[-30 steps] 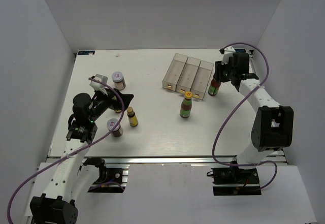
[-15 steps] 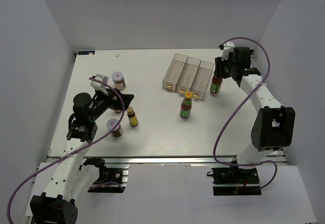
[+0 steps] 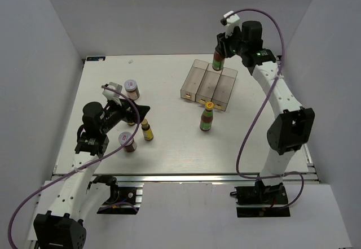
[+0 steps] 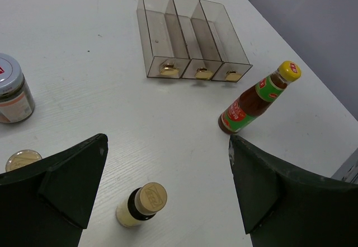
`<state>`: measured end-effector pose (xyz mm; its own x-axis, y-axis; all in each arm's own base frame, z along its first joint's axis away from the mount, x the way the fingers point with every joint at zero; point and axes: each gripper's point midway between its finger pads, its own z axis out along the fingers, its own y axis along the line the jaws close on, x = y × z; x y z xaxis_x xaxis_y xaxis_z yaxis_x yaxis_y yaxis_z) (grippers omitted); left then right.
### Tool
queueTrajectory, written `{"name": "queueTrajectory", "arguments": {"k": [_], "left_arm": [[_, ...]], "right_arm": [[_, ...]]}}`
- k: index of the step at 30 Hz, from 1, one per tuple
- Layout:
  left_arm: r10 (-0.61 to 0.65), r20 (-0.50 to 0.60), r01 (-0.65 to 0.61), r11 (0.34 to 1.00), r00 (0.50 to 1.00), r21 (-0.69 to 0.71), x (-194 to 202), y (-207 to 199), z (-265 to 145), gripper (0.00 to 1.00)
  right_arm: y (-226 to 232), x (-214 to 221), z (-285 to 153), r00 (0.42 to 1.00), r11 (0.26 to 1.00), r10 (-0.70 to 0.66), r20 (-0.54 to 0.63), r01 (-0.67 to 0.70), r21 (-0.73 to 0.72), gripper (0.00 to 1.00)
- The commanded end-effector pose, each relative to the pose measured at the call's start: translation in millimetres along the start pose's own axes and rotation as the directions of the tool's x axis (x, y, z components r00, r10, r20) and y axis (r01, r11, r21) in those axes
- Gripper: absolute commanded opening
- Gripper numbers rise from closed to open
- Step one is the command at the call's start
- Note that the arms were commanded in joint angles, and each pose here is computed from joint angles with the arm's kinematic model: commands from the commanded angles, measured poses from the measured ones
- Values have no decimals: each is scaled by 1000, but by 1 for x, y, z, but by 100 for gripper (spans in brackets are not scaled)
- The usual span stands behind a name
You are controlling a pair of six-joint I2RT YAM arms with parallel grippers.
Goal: Organize the condiment bottles
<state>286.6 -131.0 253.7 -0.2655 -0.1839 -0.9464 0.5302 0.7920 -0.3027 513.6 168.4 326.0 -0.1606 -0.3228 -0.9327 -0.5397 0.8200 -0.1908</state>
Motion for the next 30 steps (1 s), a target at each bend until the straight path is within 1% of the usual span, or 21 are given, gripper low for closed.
{"name": "queueTrajectory", "arguments": {"k": [1,3,4,5,11,14,19,21,25,30], "left_arm": [[31,13,-31,999,999,28,-8,-5,1,98],[34,7,-34,999,999,27,-7,-4,2,98],[33,5,-34,999,999,30,-7,-5,2,98],[33,1,-33,999,999,30,-6,-4,3,98],[35,-10,-34,999,999,31,-4,-4,4,98],[35,-11,-34,999,999,37,-4,-5,4,98],[38,-12,-37,998,999,43,-4,-6,4,98],[36,-11,-36,998,999,48,-5,-6,3,98],[35,-13,-34,998,999,57,-4,-8,4,98],[36,-11,-35,997,999,65,-5,-10,3,98]], "right_arm": [[1,-56,14,983,999,-22,180,30,-40,0],[7,-67,28,977,996,-24,211,42,-78,0],[11,-62,40,978,995,-12,206,32,-97,0],[12,-73,42,972,993,-13,235,40,-110,0],[30,-81,68,953,986,-29,301,77,-149,0],[38,-70,84,959,982,-20,284,72,-174,0],[48,-52,97,961,977,0,277,60,-207,0],[49,-56,99,955,977,0,297,63,-203,0],[50,-42,115,964,981,3,264,49,-189,0],[50,-28,125,970,983,-5,242,50,-178,0]]}}
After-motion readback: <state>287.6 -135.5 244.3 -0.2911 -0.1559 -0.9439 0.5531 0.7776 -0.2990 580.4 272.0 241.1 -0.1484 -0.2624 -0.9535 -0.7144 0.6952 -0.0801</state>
